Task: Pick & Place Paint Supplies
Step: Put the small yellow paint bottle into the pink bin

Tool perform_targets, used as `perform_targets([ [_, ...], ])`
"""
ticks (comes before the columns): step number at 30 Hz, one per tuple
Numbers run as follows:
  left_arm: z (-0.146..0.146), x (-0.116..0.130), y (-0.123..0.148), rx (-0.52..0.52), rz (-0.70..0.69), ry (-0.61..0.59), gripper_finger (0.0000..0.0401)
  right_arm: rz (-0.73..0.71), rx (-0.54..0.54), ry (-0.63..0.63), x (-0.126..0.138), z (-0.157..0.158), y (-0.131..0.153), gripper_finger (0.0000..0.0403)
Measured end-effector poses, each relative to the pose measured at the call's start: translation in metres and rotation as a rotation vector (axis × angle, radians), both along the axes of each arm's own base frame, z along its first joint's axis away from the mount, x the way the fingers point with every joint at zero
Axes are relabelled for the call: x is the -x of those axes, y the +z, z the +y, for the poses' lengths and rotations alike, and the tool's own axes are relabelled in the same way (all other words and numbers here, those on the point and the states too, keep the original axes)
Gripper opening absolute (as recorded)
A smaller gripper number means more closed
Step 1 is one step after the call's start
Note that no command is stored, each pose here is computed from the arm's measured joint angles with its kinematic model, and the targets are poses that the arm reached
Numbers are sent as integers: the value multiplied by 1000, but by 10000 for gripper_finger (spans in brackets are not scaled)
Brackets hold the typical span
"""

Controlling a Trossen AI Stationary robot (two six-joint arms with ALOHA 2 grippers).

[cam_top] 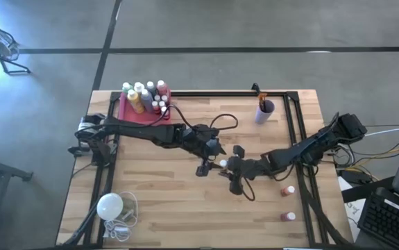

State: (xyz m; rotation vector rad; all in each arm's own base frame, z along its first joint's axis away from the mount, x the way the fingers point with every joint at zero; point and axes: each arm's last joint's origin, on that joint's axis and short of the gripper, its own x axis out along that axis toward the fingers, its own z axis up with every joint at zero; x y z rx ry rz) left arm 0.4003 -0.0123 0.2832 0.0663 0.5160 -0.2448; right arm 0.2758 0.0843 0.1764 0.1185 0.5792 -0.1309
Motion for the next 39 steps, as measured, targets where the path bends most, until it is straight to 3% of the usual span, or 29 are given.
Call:
perform_targets([
  [15,-4,-1,2,24,-23,-50,271,-5,27,7,-4,-2,3,132],
  [39,-4,0,1,24,-14,-51,141,-4,27,-1,-4,-4,3,132],
])
